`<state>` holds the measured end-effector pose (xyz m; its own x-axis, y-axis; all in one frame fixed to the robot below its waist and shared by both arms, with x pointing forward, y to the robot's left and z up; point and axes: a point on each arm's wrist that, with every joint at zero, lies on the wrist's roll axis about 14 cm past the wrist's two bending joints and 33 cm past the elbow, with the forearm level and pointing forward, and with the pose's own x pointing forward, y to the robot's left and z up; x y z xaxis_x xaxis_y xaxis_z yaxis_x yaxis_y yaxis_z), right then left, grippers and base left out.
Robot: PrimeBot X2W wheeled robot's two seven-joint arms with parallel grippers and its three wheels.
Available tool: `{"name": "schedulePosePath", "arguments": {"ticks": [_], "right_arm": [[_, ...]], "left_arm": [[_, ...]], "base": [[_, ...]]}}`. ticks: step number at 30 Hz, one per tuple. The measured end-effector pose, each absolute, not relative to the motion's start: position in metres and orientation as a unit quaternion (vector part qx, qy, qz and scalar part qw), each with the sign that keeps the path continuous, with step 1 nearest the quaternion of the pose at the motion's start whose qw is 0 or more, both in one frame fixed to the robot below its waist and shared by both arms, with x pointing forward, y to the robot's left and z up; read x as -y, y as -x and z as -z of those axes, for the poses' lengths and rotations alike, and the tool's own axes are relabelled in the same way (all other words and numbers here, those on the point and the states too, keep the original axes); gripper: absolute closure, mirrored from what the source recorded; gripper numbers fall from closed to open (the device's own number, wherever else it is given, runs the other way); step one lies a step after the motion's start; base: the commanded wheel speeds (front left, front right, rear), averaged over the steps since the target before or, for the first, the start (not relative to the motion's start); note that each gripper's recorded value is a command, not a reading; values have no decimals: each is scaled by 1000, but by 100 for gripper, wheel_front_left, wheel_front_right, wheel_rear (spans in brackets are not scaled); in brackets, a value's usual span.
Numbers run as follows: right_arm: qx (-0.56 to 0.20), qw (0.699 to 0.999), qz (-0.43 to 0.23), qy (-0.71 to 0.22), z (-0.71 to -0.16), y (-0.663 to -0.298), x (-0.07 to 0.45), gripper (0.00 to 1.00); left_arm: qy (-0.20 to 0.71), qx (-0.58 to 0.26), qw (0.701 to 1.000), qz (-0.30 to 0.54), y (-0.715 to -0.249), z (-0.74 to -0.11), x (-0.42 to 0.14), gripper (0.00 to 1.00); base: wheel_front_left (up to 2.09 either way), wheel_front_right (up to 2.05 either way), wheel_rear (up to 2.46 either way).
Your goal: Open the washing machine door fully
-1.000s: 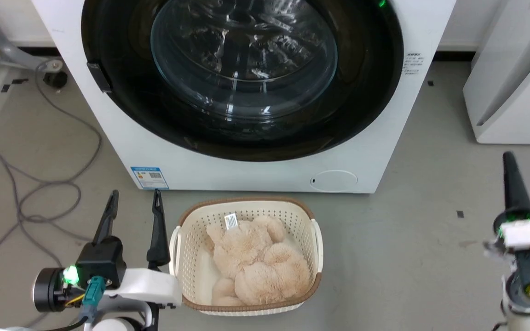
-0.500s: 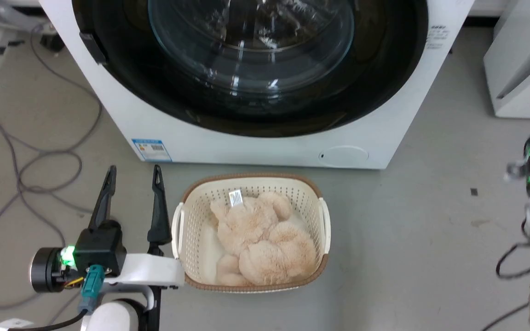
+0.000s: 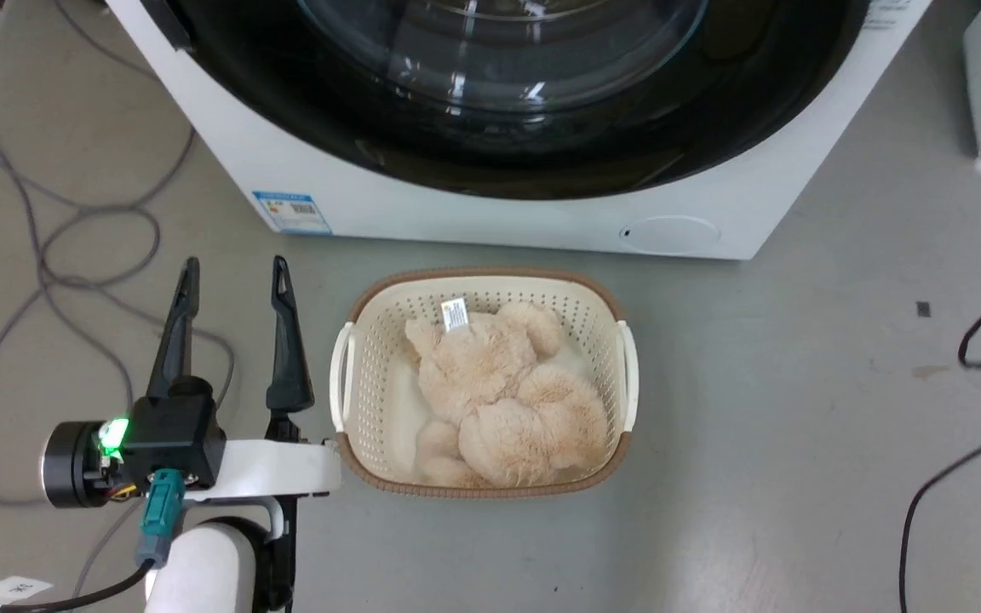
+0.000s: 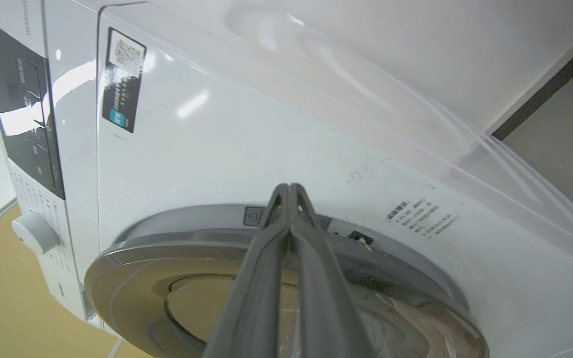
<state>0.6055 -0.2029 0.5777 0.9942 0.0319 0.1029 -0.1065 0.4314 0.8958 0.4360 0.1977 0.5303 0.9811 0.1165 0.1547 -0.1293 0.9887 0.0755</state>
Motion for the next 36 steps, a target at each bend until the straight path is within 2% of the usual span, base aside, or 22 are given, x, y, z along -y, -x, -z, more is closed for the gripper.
{"name": "schedulePosePath", "arguments": {"ticks": [5, 20, 30, 36], "right_arm": [[11, 847, -59, -529, -577, -626, 188, 100], [-61, 817, -104, -564, -561, -667, 144, 100], [-133, 803, -152, -560, -554, -673, 127, 100], [-163, 805, -178, -543, -558, -662, 116, 100]], "left_arm": [[-46, 72, 994, -67, -439, -525, -201, 0], [-54, 77, 992, -88, -451, -518, -210, 0], [-57, 82, 990, -94, -453, -515, -212, 0], [-54, 92, 990, -94, -452, -524, -211, 0]], "base": [[0, 0, 0], [0, 0, 0], [0, 0, 0], [0, 0, 0]]}}
